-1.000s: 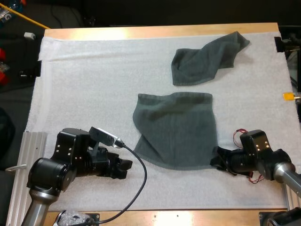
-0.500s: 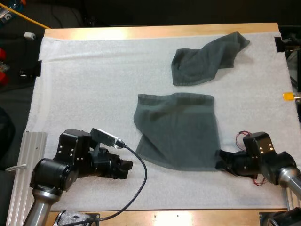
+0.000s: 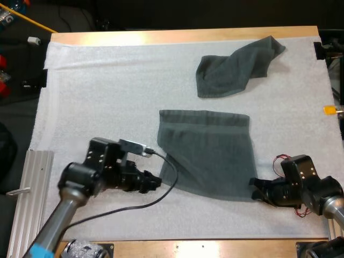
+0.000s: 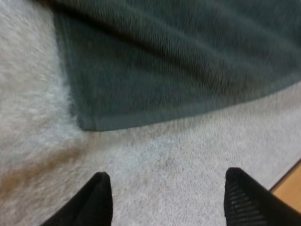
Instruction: Pick towel from pile, fold and stack
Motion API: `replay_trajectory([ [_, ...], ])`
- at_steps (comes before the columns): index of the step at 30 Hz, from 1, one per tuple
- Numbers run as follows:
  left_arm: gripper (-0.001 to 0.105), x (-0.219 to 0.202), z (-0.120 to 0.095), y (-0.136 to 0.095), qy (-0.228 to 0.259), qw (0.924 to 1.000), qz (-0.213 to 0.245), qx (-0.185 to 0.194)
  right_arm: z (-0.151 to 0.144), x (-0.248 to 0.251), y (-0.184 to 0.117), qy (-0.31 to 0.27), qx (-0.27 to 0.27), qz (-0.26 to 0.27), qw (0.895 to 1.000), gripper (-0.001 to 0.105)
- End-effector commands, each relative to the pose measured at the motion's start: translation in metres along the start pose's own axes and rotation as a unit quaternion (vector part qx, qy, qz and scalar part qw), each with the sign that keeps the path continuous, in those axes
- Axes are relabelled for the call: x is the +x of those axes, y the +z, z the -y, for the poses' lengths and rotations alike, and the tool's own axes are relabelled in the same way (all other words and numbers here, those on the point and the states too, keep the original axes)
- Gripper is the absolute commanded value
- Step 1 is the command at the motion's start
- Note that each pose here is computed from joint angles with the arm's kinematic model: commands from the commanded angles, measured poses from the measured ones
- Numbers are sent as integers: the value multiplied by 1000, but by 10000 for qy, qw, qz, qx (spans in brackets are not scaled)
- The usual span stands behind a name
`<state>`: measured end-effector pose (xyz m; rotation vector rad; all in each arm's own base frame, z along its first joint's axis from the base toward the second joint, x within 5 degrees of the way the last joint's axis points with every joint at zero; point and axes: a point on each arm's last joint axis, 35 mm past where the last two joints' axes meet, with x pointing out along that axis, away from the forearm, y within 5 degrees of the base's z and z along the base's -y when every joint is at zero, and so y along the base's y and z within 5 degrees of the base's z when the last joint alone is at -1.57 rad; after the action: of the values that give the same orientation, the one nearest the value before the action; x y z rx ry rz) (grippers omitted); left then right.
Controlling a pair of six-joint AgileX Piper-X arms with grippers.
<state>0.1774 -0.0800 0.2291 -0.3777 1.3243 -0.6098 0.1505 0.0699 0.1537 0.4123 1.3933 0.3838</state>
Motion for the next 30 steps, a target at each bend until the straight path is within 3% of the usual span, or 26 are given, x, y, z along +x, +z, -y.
replay_trajectory([
  [1, 51, 10, 0, 2, 85, 9999, -117, -11, 1, -1, -2, -48, -36, -27, 10000, 0],
  [9, 51, 60, -8, 15, 457, 9973, -544, -171, 2, -1, -3, -52, -18, -68, 10000, 0],
  [22, 51, 102, -30, 28, 633, 9950, -668, -390, 2, -1, -4, -64, -7, -96, 9999, 0],
  [30, 46, 100, -22, 44, 623, 9963, -451, -372, 2, -1, -4, -64, -9, -96, 9999, 0],
])
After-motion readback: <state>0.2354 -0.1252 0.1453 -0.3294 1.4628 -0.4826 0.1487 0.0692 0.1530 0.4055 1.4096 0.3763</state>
